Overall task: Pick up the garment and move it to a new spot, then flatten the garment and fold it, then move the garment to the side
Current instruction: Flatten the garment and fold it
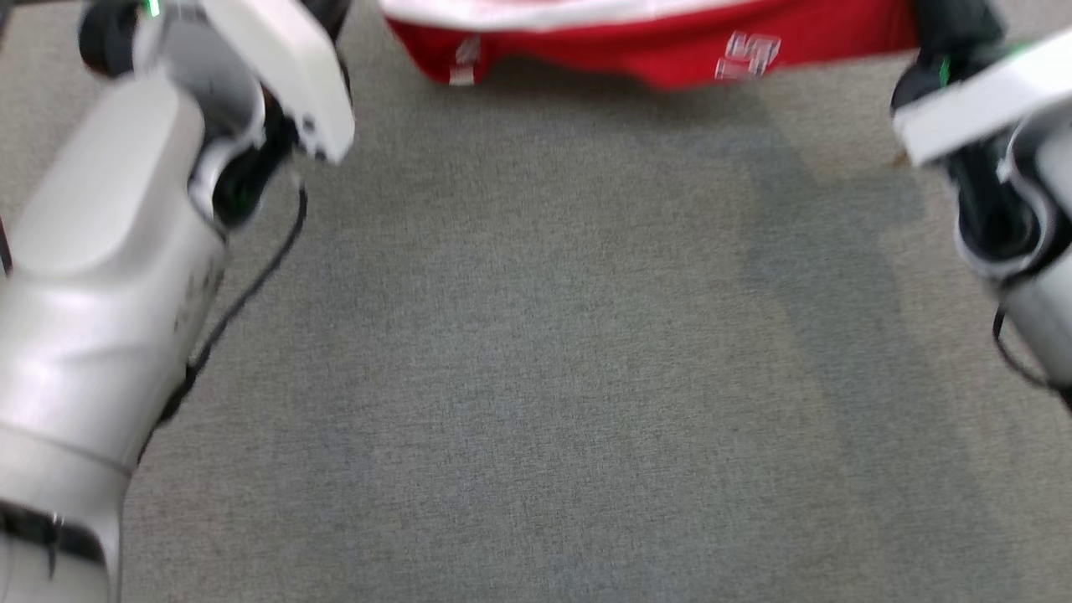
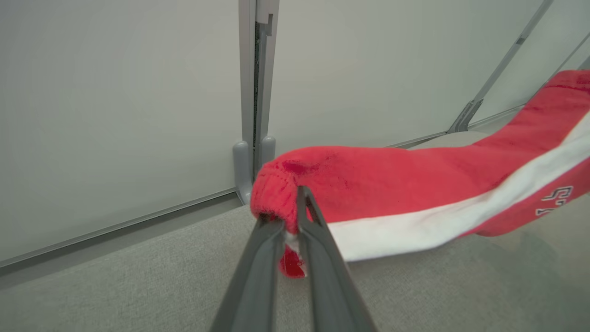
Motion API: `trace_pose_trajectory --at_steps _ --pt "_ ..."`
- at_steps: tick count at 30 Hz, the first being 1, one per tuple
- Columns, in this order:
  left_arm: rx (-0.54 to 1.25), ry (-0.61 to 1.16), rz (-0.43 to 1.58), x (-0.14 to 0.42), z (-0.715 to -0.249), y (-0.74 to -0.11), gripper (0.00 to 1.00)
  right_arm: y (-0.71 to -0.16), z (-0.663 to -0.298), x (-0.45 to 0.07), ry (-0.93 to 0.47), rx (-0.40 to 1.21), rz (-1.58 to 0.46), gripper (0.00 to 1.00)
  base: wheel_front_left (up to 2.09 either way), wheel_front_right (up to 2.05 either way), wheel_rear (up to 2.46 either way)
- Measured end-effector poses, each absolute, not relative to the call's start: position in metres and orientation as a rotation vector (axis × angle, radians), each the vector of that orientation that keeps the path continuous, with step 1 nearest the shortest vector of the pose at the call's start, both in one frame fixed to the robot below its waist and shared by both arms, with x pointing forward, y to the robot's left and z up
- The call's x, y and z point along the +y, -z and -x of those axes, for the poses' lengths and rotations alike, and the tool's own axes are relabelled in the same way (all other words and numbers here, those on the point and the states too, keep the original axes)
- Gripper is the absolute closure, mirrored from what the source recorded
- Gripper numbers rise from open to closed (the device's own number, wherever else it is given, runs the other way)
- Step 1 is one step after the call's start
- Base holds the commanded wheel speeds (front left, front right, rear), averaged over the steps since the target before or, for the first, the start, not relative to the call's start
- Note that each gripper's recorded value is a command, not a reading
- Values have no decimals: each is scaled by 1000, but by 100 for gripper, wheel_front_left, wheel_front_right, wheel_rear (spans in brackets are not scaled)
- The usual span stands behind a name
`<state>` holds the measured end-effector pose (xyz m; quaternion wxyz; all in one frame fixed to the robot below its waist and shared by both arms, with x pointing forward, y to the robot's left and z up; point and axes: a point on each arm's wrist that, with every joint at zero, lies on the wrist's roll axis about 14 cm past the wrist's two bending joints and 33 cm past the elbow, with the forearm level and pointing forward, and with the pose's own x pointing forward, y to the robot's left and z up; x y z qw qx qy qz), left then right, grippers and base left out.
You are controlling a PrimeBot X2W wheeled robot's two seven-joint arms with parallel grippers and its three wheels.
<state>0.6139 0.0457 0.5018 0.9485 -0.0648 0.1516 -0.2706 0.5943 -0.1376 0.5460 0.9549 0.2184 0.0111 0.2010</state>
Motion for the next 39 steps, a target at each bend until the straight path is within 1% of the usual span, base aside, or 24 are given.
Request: trace_pose_trajectory --at_steps 3,7,15,20,24,28,34,35,36,39 --pt "379 562 145 54 -581 -483 100 -527 -562 -141 -404 80 -450 100 0 0 0" --pt "492 607 135 61 -524 -463 100 -517 -517 -150 -385 124 -474 100 0 0 0" --pt "586 671 131 68 -425 -487 100 -519 -433 -167 -380 140 -489 100 0 0 0" --pt "635 707 116 65 -377 -504 100 -518 -400 -178 -386 168 -478 100 0 0 0" --pt "686 722 134 63 -361 -508 100 -521 -398 -181 -390 172 -482 100 0 0 0" --pt "761 734 145 62 -364 -503 100 -518 -409 -183 -391 200 -466 100 0 0 0" --pt "867 733 138 60 -398 -487 100 -507 -446 -177 -395 260 -434 100 0 0 0" --pt "926 743 147 57 -404 -476 100 -500 -459 -176 -389 288 -435 100 0 0 0" --pt "948 745 149 56 -408 -471 100 -496 -465 -177 -382 304 -431 100 0 0 0" --pt "963 738 155 55 -429 -466 100 -486 -482 -178 -366 338 -441 100 0 0 0"
